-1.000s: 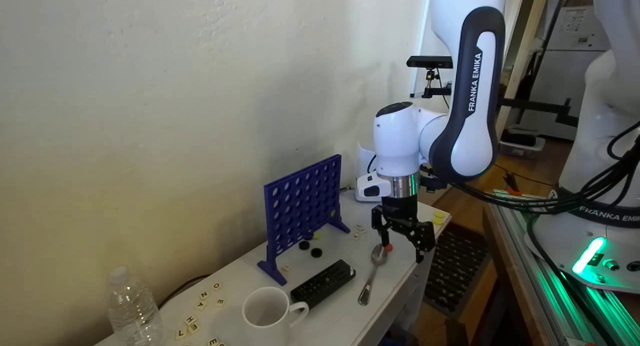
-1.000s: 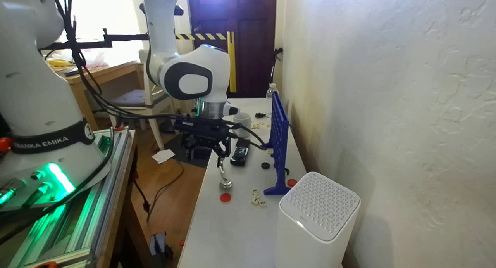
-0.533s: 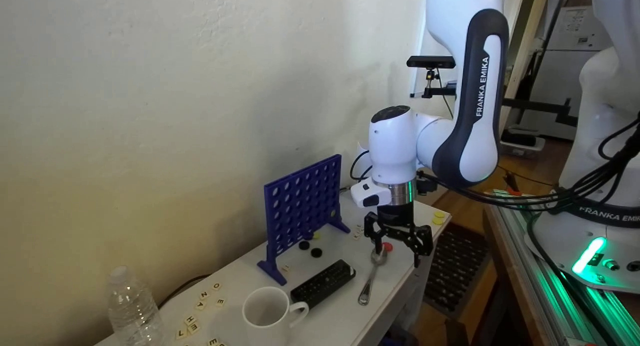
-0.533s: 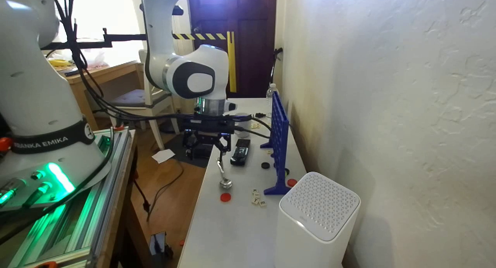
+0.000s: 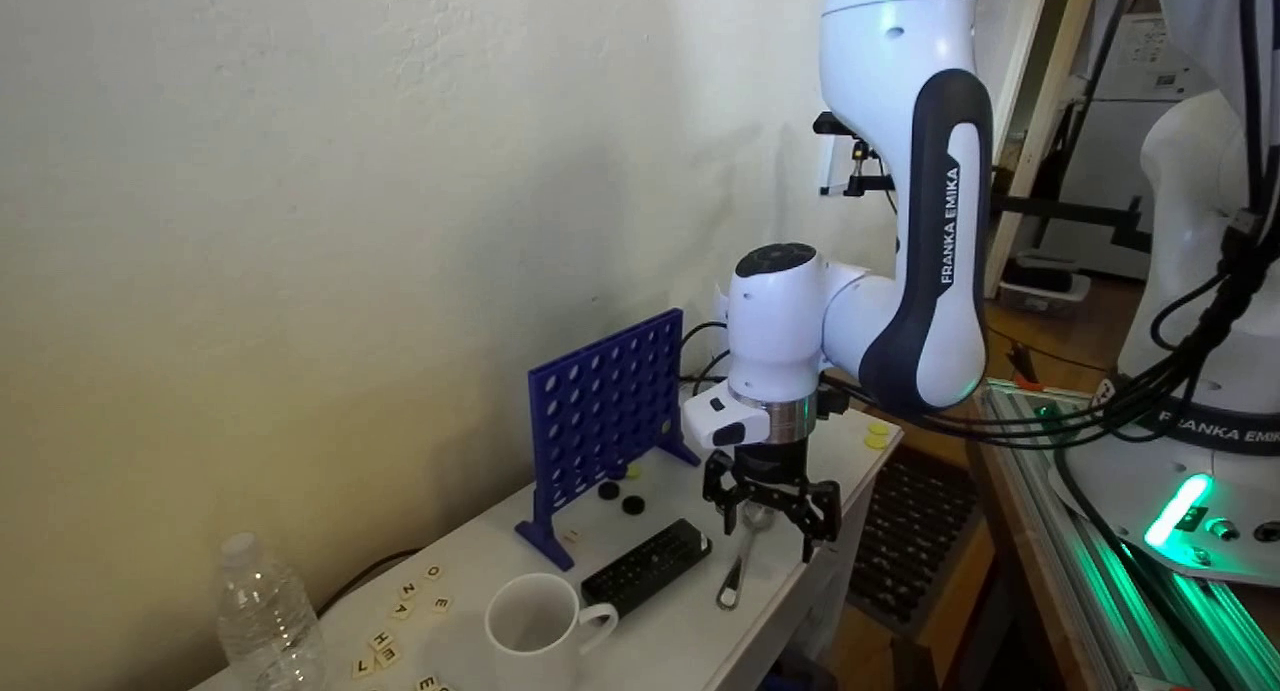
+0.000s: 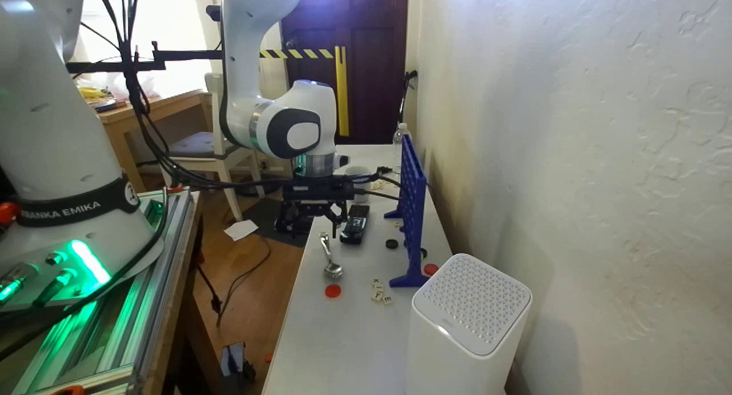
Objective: Pick up the spoon and put it in the cup
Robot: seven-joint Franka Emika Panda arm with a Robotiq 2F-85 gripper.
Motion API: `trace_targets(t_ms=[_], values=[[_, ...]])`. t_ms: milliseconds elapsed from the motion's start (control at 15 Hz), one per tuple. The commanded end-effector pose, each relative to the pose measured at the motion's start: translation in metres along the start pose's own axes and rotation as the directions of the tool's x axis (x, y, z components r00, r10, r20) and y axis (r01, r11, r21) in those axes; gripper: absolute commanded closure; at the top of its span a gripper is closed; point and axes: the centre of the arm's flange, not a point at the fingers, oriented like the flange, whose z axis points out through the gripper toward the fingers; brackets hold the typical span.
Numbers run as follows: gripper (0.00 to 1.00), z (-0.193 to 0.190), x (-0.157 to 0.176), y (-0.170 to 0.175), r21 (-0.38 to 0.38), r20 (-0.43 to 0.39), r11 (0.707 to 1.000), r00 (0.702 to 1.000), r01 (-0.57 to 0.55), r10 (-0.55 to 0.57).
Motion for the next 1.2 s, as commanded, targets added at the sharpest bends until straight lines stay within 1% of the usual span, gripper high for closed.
trace_targets(t_ms=[0, 67, 200, 333, 400, 467, 533, 667, 800, 867, 933, 1000, 1133], values=[[0.00, 0.018, -0.003, 0.008, -0.031, 0.001, 0.999, 0.999, 0.035, -0.035], [0.00, 0.018, -0.006, 0.011, -0.034, 0.005, 0.999, 0.999, 0.038, -0.038], [0.07, 0.019, -0.010, 0.016, -0.038, 0.011, 0.998, 0.999, 0.045, -0.045], [0.09, 0.022, -0.009, 0.022, -0.037, 0.020, 0.998, 0.998, 0.058, -0.057], [0.16, 0.024, -0.008, 0.025, -0.035, 0.024, 0.997, 0.998, 0.063, -0.063], [0.34, 0.025, -0.007, 0.027, -0.038, 0.024, 0.997, 0.998, 0.066, -0.065], [0.36, 0.027, -0.005, 0.029, -0.036, 0.023, 0.997, 0.997, 0.069, -0.068], [0.49, 0.031, -0.003, 0.030, -0.033, 0.024, 0.997, 0.997, 0.072, -0.071], [0.66, 0.034, -0.005, 0.030, -0.027, 0.023, 0.997, 0.997, 0.070, -0.069], [0.66, 0.035, -0.007, 0.028, -0.023, 0.025, 0.997, 0.997, 0.069, -0.068], [0.72, 0.037, -0.009, 0.028, -0.020, 0.026, 0.998, 0.997, 0.066, -0.066], [0.86, 0.037, -0.012, 0.028, -0.022, 0.026, 0.998, 0.998, 0.063, -0.062], [0.98, 0.032, -0.016, 0.026, -0.023, 0.030, 0.998, 0.998, 0.052, -0.051]])
